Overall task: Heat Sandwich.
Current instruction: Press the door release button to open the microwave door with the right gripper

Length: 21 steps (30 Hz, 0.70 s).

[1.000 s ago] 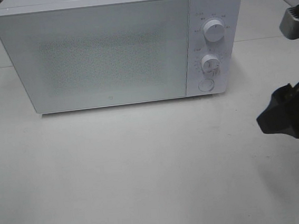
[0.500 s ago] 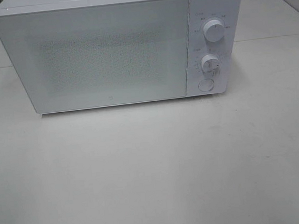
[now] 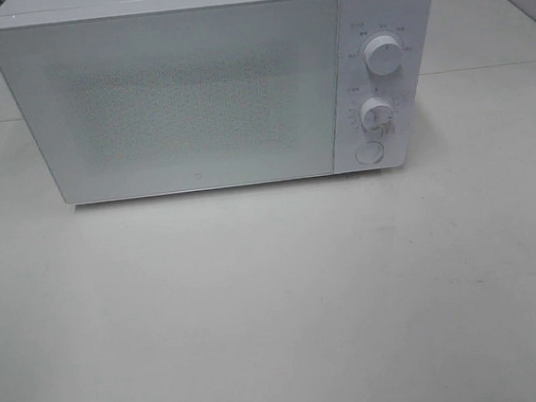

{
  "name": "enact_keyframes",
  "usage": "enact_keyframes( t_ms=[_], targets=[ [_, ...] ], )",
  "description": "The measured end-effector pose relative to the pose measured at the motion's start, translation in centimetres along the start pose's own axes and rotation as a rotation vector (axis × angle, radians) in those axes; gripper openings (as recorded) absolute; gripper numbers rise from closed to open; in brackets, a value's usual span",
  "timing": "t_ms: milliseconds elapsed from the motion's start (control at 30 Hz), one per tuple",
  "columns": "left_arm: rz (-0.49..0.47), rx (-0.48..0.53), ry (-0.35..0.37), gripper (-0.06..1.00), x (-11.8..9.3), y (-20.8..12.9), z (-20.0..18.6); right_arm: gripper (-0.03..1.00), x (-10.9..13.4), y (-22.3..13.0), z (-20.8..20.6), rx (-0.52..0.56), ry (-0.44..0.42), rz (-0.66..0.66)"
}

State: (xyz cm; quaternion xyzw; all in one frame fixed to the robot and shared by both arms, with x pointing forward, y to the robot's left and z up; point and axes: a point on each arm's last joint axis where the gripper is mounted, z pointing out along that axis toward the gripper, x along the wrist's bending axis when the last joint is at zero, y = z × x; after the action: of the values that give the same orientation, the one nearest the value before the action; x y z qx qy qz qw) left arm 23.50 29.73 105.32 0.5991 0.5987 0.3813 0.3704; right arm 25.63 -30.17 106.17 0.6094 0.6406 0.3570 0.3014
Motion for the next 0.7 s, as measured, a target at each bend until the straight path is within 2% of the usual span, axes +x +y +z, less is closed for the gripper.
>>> enact_keyframes(
  t_ms=[167,333,700],
  targets=[
    [0.000,0.000,0.000,0.99,0.0,0.0,0.0,0.76,-0.1,-1.2,-1.2,-0.058,-0.033,0.016],
    [0.000,0.000,0.000,0.99,0.0,0.0,0.0,0.76,0.0,-2.6,-1.5,-0.060,-0.059,0.008],
    [0.000,0.000,0.000,0.99,0.0,0.0,0.0,0.76,0.1,-2.7,-1.5,-0.059,-0.062,0.001]
  ],
)
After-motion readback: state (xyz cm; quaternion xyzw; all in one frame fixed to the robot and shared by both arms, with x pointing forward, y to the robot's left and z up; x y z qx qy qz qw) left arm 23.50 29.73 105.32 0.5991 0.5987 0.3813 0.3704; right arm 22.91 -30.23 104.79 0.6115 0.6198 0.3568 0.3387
